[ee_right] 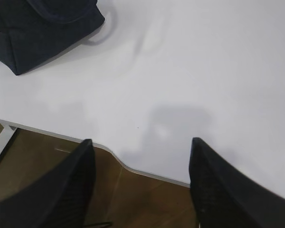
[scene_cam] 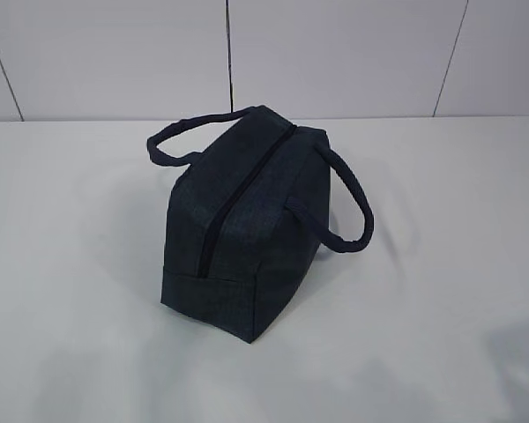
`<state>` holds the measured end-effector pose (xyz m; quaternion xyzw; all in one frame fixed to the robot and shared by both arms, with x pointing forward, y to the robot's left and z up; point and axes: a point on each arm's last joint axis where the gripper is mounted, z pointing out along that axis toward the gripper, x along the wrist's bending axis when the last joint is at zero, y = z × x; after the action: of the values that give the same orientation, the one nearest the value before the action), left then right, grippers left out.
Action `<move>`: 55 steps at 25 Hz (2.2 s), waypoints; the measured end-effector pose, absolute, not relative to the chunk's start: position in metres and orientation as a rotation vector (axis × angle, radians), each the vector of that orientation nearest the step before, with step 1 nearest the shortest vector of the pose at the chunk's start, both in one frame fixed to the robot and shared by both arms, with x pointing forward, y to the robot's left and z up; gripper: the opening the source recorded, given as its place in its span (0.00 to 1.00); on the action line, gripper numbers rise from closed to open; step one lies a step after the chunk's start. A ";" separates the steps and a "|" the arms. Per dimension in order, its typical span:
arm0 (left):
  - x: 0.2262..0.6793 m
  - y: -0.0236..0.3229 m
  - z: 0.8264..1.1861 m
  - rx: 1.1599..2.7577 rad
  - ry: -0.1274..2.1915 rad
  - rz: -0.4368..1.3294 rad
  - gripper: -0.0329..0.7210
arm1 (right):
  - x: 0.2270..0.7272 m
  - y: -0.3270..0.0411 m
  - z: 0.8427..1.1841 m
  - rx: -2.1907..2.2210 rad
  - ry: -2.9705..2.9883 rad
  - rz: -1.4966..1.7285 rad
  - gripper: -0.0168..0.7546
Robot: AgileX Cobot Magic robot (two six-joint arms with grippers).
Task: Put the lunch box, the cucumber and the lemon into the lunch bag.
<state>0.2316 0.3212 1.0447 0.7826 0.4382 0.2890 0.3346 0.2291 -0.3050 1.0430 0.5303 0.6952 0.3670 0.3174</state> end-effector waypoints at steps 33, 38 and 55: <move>0.232 0.300 1.051 1.854 1.125 0.655 0.36 | 0.230 -0.308 1.044 1.390 1.800 0.925 0.63; 0.232 0.299 1.051 1.732 1.362 0.796 0.36 | 0.229 -0.305 1.044 1.478 1.712 0.888 0.63; 0.233 0.298 1.051 1.649 1.501 0.880 0.36 | 0.228 -0.302 1.043 1.565 1.616 0.848 0.63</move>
<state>0.2325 0.2983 1.0507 0.6407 0.5834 0.3419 0.3638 0.2285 -0.3023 1.0435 0.6073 0.6269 0.3292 0.3603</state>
